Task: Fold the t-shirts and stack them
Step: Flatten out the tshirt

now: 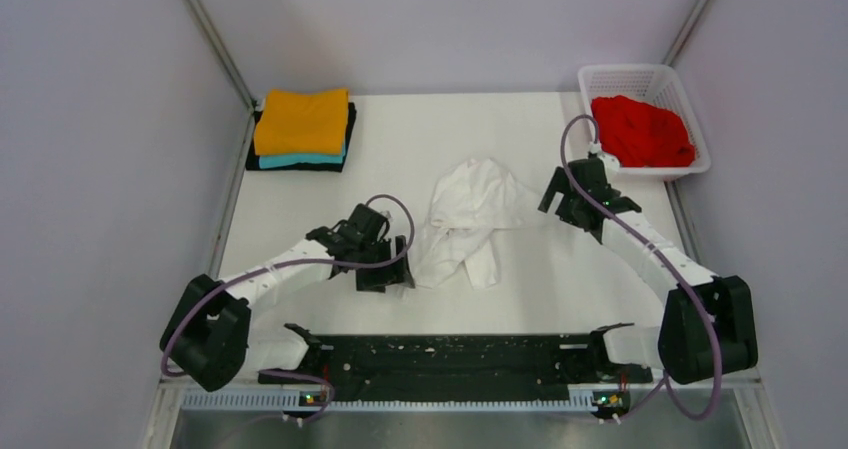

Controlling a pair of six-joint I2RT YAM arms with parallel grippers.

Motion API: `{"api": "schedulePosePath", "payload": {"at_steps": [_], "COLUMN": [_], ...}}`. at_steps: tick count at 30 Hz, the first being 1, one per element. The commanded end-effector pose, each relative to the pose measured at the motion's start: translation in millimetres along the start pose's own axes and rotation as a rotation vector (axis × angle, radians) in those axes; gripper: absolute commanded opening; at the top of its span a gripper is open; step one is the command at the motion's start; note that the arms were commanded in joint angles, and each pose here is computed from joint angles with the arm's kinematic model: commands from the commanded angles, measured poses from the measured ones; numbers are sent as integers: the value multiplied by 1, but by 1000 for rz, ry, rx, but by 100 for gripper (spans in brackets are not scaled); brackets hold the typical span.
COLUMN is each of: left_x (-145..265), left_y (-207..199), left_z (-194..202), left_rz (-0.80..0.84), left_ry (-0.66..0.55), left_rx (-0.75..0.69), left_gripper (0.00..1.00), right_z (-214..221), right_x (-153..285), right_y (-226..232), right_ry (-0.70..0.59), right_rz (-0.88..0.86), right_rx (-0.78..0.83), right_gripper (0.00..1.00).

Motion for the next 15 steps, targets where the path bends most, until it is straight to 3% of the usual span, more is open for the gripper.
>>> {"api": "schedulePosePath", "payload": {"at_steps": [1, 5, 11, 14, 15], "left_x": [-8, -20, -35, -41, -41], "left_y": [-6, -2, -7, 0, 2], "left_z": [-14, -13, -7, -13, -16], "left_rz": [-60, -118, -189, -249, -272], "left_ry": [-48, -39, -17, -39, -47], "left_rx": [6, 5, -38, -17, -11], "left_gripper": [76, 65, 41, 7, 0], "right_z": [-19, -17, -12, -10, -10], "right_x": [10, 11, 4, -2, -4], "right_y": [-1, -3, -7, -4, -4], "right_ry": [-77, -93, -89, -84, -82], "right_rz": [-22, -30, -24, -36, -36], "right_rx": [-74, -70, -80, -87, -88], "right_gripper": [99, 99, 99, 98, 98]}}
Point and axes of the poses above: each gripper's point midway between its finger pads, its own x axis back along the fingers, its own y axis along the line the jaws close on, z = x × y, the point moved 1 cm from there along x, back along the fingers, and after that the axes turned 1 degree about -x, right-handed, at the moved point
